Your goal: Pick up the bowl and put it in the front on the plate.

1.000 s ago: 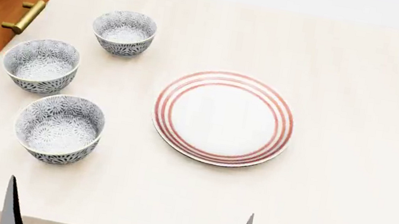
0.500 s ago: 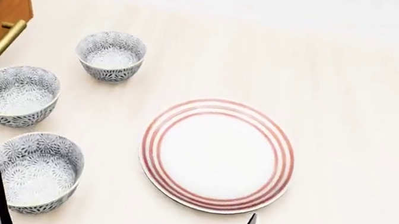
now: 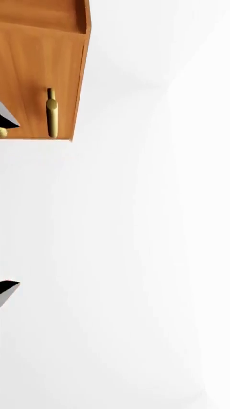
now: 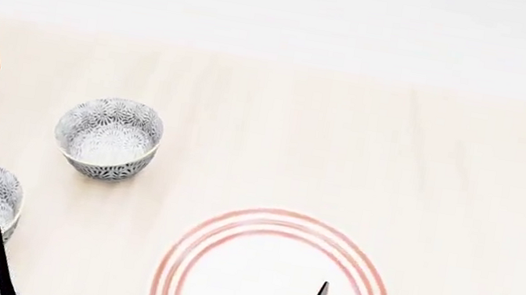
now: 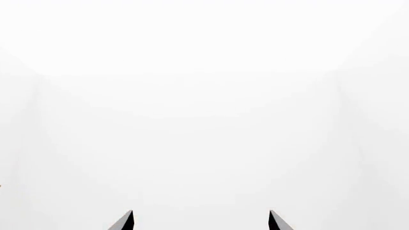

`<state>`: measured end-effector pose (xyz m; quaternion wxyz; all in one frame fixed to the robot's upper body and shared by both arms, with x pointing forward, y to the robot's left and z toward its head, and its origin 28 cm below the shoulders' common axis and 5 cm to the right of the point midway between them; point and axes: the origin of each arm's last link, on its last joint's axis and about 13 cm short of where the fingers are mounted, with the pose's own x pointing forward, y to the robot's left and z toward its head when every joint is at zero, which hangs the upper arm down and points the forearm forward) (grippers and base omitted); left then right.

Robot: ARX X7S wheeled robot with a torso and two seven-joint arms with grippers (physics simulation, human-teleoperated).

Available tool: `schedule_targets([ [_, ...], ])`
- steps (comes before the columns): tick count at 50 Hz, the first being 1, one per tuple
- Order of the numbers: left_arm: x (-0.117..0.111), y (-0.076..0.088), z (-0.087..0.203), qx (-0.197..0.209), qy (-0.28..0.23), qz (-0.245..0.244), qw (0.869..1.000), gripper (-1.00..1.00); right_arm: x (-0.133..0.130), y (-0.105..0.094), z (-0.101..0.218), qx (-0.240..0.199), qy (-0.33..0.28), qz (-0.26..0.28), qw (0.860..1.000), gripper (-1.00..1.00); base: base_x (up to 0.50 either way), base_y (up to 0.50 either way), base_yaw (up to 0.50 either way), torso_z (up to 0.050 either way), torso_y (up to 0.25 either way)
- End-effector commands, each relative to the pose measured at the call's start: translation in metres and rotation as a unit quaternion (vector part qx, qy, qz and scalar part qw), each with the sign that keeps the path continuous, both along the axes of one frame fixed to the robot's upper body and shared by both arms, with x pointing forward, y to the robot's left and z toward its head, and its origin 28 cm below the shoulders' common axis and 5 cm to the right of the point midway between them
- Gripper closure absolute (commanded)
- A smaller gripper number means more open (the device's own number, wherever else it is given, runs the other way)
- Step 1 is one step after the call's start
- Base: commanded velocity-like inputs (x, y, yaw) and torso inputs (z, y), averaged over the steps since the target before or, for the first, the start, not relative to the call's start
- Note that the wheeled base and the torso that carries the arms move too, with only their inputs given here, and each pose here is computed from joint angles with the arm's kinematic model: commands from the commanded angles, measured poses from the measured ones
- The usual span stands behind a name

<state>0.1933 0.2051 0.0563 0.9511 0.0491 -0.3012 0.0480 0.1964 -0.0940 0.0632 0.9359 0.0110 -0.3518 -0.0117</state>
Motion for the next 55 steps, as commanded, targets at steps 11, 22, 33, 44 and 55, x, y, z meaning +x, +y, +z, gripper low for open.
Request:
schedule_targets([
  [11,-0.0006,-0.0002,0.0013,0.002,-0.003,0.002,1.0,-1.0,0.0003,-0.0002,0.0016,-0.005,-0.006,-0.002,1.0,-1.0,0.5,0.0,0.0,0.0,0.001],
  [22,-0.0015,-0.0003,0.0052,0.005,-0.011,0.003,1.0,-1.0,0.0013,0.0,0.0044,-0.008,-0.011,-0.005,1.0,-1.0,0.5,0.0,0.0,0.0,0.0],
  [33,-0.003,-0.0014,0.0068,0.009,-0.019,0.003,1.0,-1.0,-0.0008,0.0015,0.0074,-0.018,-0.027,0.007,0.999,-1.0,0.27,0.02,0.0,0.0,0.0],
  [44,-0.003,-0.0021,0.0064,0.009,-0.016,0.0,1.0,-1.0,-0.0011,0.0019,0.0076,-0.022,-0.03,0.01,0.999,-1.0,0.0,0.45,0.0,0.0,0.0],
  [55,-0.0031,-0.0024,0.0054,0.008,-0.012,-0.002,1.0,-1.0,-0.0011,0.0018,0.0063,-0.02,-0.027,0.011,0.999,-1.0,0.0,0.5,0.0,0.0,0.0],
])
